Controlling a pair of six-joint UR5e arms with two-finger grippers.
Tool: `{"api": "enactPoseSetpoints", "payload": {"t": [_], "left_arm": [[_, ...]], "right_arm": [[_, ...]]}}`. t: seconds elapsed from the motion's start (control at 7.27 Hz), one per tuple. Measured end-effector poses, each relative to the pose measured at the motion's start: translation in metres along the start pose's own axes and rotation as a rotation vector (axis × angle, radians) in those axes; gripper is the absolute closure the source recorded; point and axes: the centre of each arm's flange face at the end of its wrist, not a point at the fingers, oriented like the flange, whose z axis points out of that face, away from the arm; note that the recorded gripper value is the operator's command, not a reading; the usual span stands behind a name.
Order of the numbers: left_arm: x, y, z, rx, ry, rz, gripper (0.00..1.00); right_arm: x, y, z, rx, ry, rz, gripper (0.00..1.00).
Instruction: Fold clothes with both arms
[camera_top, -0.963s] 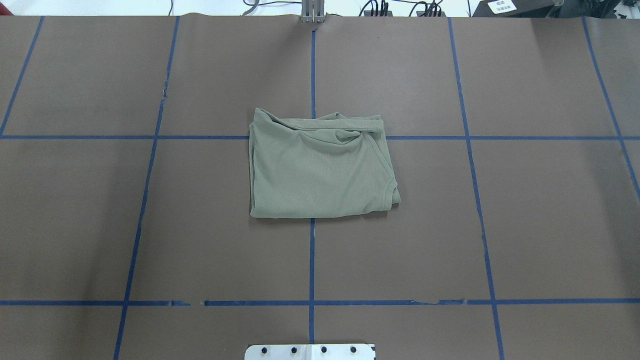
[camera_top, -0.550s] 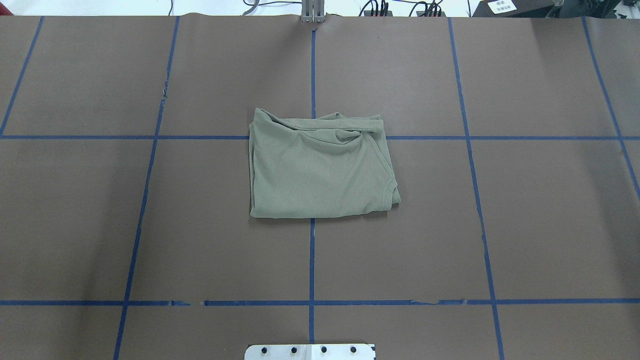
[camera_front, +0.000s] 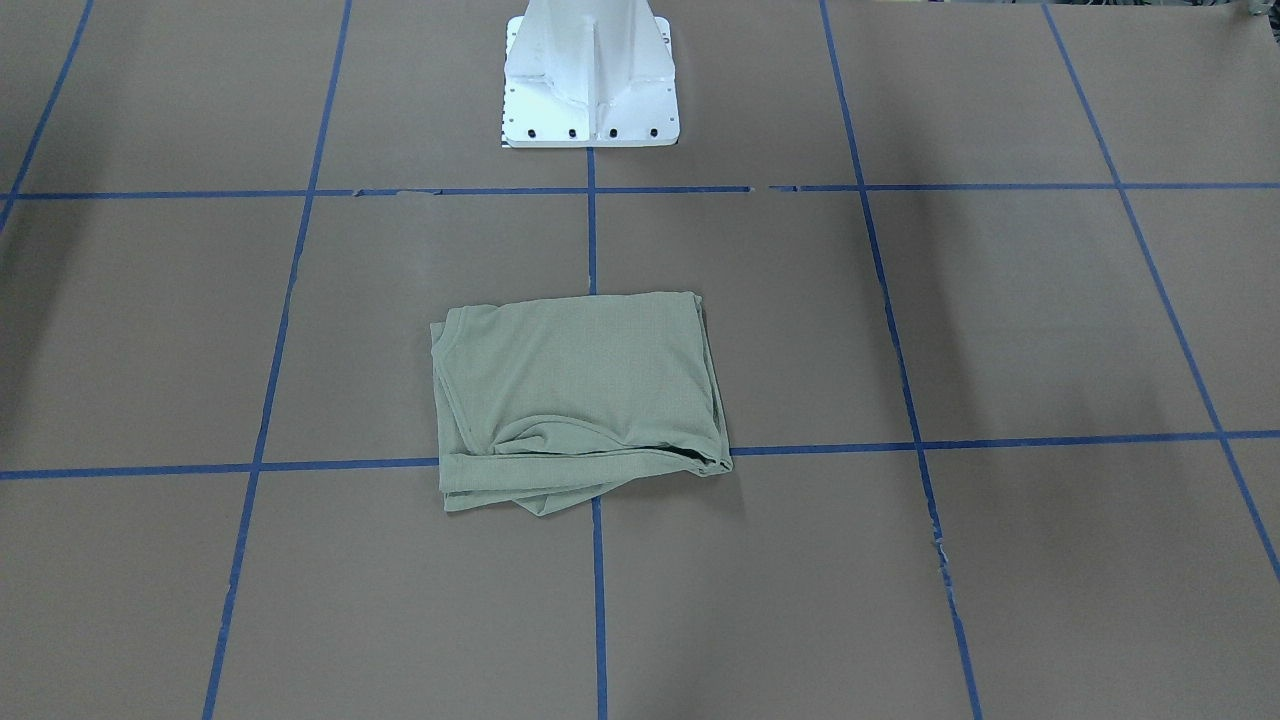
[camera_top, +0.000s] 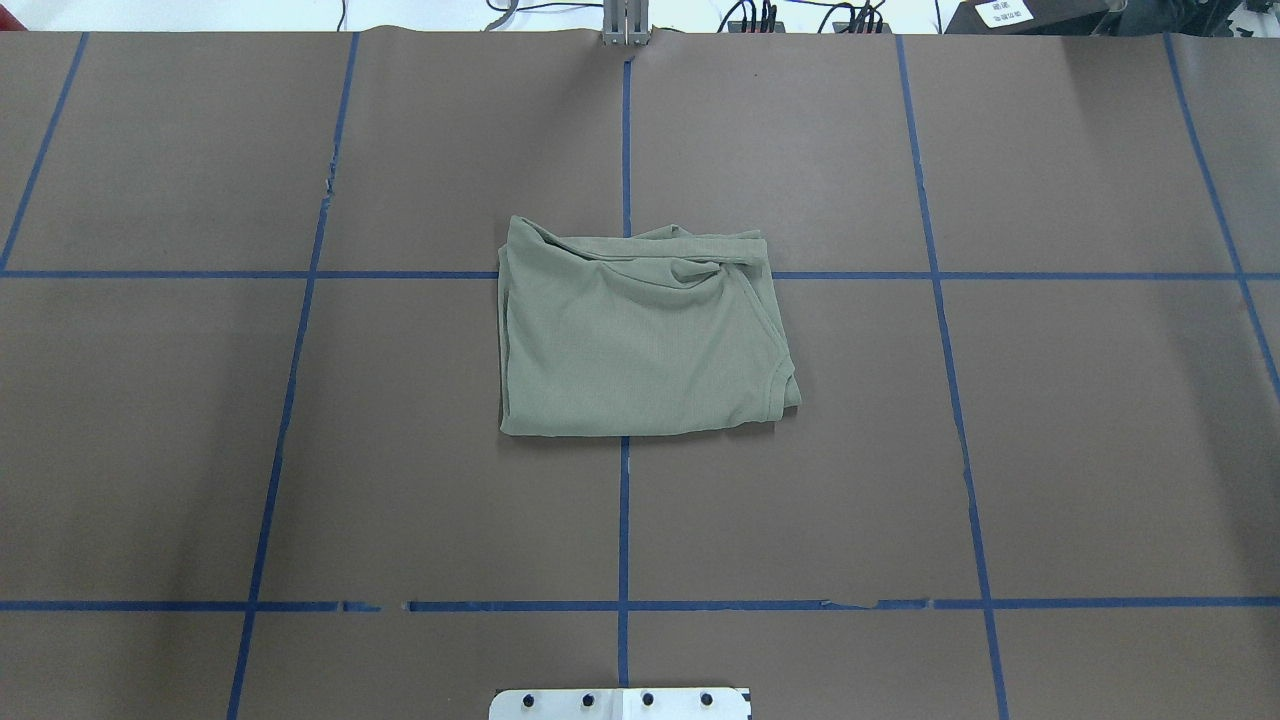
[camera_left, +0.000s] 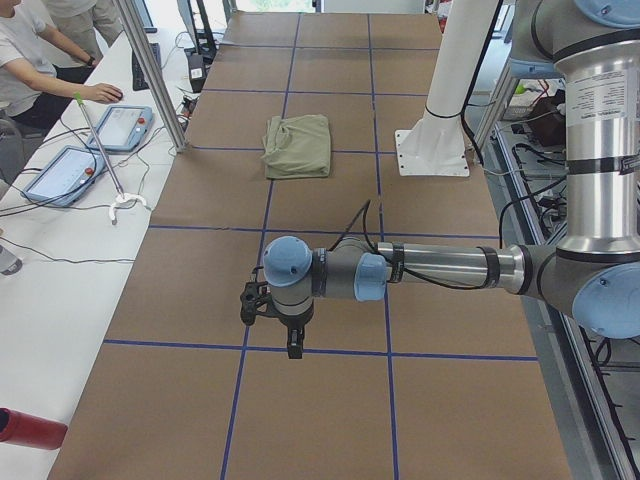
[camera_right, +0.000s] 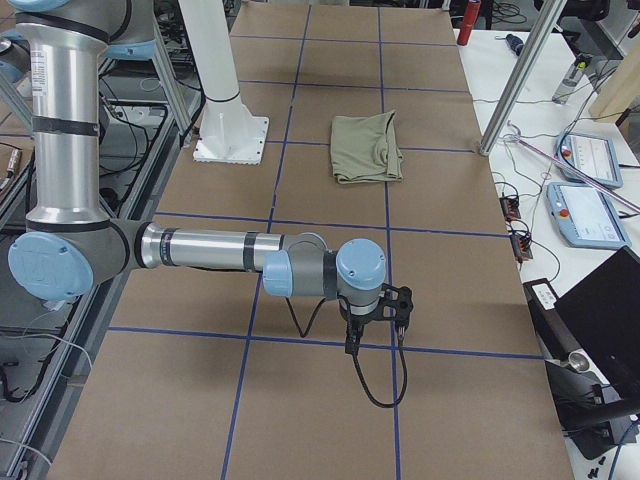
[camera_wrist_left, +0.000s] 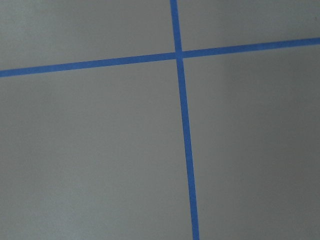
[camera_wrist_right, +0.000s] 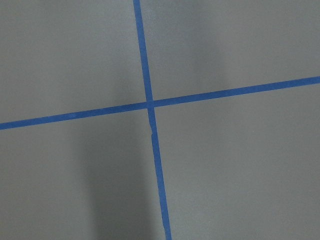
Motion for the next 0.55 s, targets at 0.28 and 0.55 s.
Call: {"api": "enactPoseSetpoints", "payload": {"t": [0.28, 0.55], "left_arm": [[0.0016, -0.0011, -0.0015, 0.004, 0.0, -0.013, 0.0], [0.003, -0.002, -0.0028, 0.008, 0.0, -0.013, 0.0]], "right_arm": [[0.0009, -0.0003, 0.0047, -0.005, 0.035, -0.059, 0.0], [0.0042, 0.0013, 0.0083, -0.014, 0.05, -0.124, 0.0]]}}
